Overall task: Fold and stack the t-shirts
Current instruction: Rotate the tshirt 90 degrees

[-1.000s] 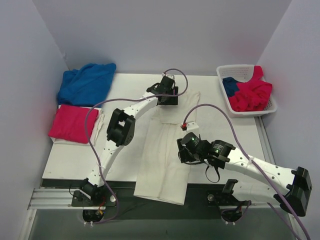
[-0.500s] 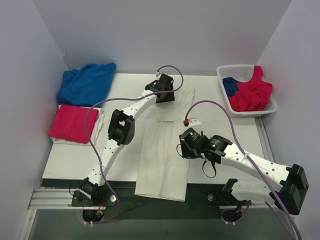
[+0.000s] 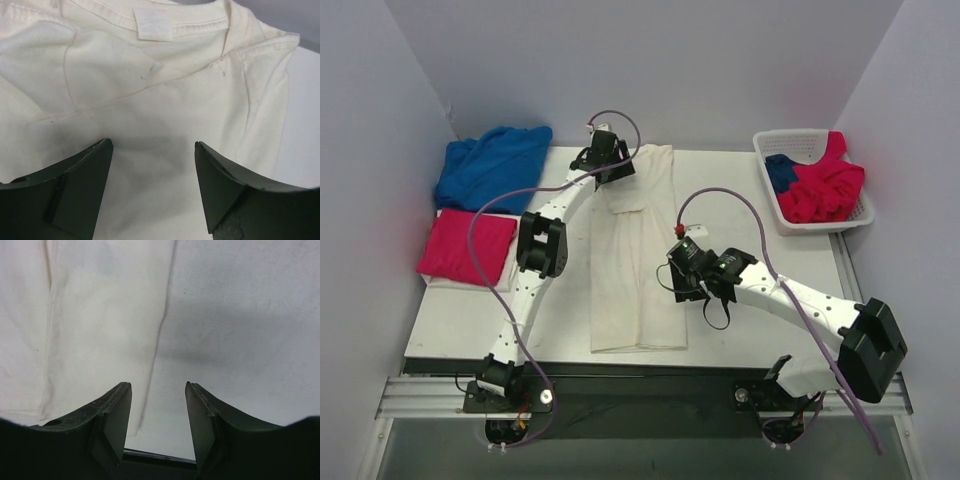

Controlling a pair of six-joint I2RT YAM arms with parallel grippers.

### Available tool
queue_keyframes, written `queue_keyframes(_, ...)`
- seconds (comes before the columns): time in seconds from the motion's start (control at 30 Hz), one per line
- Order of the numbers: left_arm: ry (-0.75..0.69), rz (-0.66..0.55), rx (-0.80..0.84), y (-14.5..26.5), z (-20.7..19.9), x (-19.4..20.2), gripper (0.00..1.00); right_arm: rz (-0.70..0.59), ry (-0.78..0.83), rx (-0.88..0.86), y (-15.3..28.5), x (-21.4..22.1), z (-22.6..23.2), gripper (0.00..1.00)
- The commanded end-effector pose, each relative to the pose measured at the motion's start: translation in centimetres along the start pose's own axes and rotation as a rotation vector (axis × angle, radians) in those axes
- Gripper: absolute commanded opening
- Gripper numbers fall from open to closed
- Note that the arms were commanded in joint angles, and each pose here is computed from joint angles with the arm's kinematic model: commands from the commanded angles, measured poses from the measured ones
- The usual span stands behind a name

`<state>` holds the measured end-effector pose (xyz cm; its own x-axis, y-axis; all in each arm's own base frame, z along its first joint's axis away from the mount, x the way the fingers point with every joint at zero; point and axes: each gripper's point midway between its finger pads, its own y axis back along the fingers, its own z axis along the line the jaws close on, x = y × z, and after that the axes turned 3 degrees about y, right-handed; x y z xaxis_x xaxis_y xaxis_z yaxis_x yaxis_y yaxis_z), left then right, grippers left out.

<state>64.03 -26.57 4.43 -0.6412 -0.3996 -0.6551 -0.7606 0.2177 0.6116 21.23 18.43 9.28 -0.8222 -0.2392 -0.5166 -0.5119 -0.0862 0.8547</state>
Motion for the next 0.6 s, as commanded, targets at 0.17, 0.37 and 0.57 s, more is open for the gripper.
queue_keyframes(0.17,-0.199,-0.067,0.285,-0.8,-3.6,-1.2,0.79,0.02,-0.009,-0.013,-1.2,-2.6,0.6,0.47)
queue_keyframes(0.37,-0.256,-0.244,0.375,5.5,-7.7,-8.0,0.79,0.005,-0.057,-0.083,-1.7,-3.6,1.2,0.47)
queue_keyframes(0.57,-0.261,-0.35,0.339,12.2,-7.8,-11.2,0.98,-0.002,-0.128,-0.018,-2.7,-3.6,-1.0,0.47)
